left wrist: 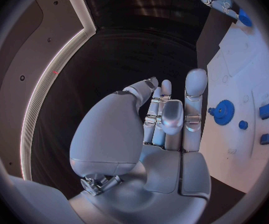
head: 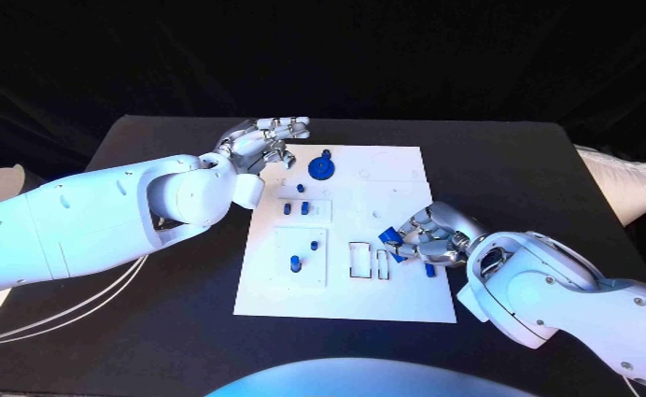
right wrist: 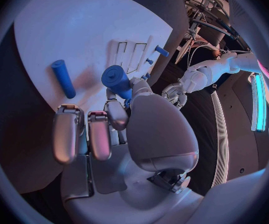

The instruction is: Assemble the parts on the task board

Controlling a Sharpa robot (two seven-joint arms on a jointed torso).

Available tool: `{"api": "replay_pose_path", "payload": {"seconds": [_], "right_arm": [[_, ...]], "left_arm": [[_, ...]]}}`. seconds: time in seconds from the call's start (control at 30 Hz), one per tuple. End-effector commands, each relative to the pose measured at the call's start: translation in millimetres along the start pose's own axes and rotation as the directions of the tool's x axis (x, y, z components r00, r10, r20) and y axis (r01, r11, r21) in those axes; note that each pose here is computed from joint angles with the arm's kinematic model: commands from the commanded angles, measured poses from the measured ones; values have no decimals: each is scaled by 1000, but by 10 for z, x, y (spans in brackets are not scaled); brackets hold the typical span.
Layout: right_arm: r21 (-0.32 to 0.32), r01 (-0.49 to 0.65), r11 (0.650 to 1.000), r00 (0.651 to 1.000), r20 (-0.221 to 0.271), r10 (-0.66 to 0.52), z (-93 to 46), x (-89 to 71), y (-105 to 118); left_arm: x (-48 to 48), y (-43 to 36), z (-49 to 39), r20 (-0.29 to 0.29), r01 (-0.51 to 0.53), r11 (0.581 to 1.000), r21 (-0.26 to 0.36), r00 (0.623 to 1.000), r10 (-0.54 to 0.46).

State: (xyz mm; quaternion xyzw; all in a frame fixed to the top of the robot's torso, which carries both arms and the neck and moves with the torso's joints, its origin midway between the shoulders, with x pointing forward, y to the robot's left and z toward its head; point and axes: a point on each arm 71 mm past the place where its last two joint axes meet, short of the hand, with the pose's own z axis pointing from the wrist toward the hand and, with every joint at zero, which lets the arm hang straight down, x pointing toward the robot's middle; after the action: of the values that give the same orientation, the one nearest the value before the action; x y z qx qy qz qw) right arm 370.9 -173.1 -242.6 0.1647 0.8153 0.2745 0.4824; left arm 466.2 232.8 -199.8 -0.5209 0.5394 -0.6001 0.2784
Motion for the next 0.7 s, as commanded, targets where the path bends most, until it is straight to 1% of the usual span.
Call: {"api": "replay_pose_path", "payload": {"seconds": [0.03, 0.17, 0.27, 0.4, 0.7], "right_arm": [[-5, -47, 999, 999, -24, 47, -1, 44, 60], [-12, -24, 1000, 997, -71, 23, 15, 115, 127], [-21, 20, 1000, 996, -90, -22, 31, 153, 164], [-31, 70, 997, 993, -89, -73, 43, 182, 208], [-50, 124, 991, 988, -88, -128, 67, 224, 274]], "left_arm": [[36, -1, 7, -25, 8, 1000, 4, 1000, -8], [45, 2, 11, -27, 9, 1000, 3, 1000, -9], [50, 3, 12, -28, 9, 1000, 3, 1000, -9], [52, 4, 13, -29, 9, 1000, 3, 1000, -9], [58, 5, 14, -30, 9, 1000, 3, 1000, -9]]}}
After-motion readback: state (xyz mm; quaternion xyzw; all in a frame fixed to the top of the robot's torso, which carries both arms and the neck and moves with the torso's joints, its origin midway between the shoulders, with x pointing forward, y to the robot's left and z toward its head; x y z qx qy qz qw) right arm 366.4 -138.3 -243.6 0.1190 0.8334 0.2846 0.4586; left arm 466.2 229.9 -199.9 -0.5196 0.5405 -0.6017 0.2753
